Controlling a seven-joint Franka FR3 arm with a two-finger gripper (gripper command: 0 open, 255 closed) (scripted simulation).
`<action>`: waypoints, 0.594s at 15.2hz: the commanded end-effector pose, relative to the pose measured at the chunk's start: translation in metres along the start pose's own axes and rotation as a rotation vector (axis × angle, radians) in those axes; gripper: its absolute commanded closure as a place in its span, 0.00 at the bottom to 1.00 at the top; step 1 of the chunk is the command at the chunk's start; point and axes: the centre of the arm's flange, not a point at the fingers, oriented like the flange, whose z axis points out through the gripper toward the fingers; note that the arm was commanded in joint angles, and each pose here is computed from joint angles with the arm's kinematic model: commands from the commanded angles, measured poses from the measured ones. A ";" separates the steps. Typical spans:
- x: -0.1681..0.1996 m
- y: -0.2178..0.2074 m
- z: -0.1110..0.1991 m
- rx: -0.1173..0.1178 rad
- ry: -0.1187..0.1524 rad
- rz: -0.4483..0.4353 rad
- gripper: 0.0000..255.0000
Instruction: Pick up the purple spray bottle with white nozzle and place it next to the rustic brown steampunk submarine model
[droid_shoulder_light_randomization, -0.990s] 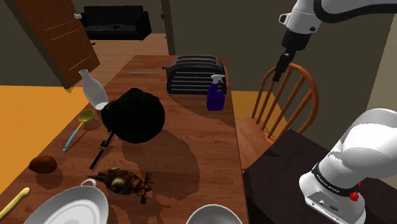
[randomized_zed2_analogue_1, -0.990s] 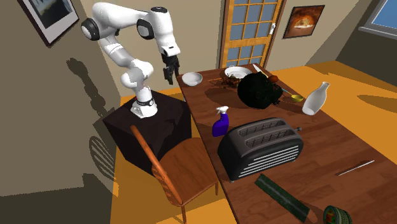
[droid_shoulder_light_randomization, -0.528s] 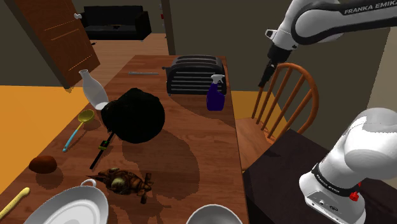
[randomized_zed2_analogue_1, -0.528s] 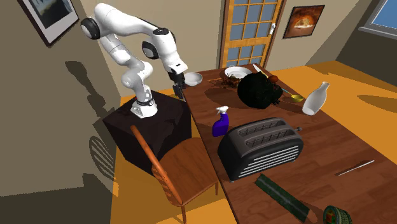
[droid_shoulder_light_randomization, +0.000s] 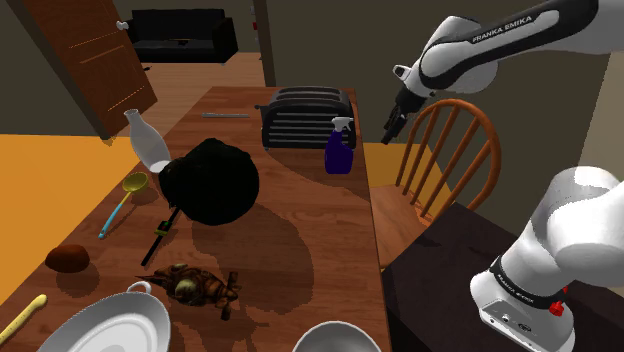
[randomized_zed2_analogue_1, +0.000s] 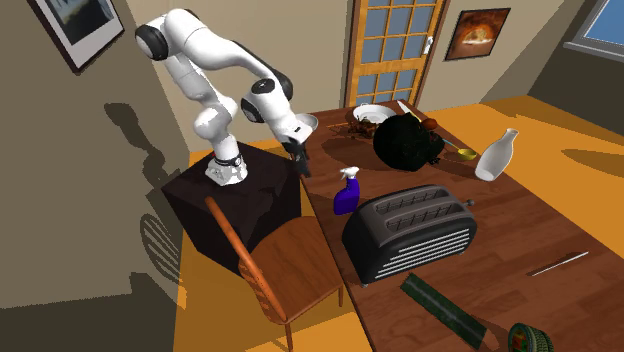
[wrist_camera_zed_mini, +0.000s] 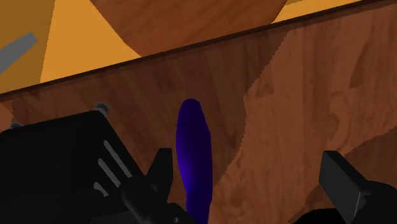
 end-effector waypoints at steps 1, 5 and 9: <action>0.005 0.014 0.023 0.009 0.036 -0.045 0.00; 0.024 0.038 0.063 0.035 0.107 -0.130 0.00; 0.048 0.060 0.103 0.062 0.177 -0.215 0.00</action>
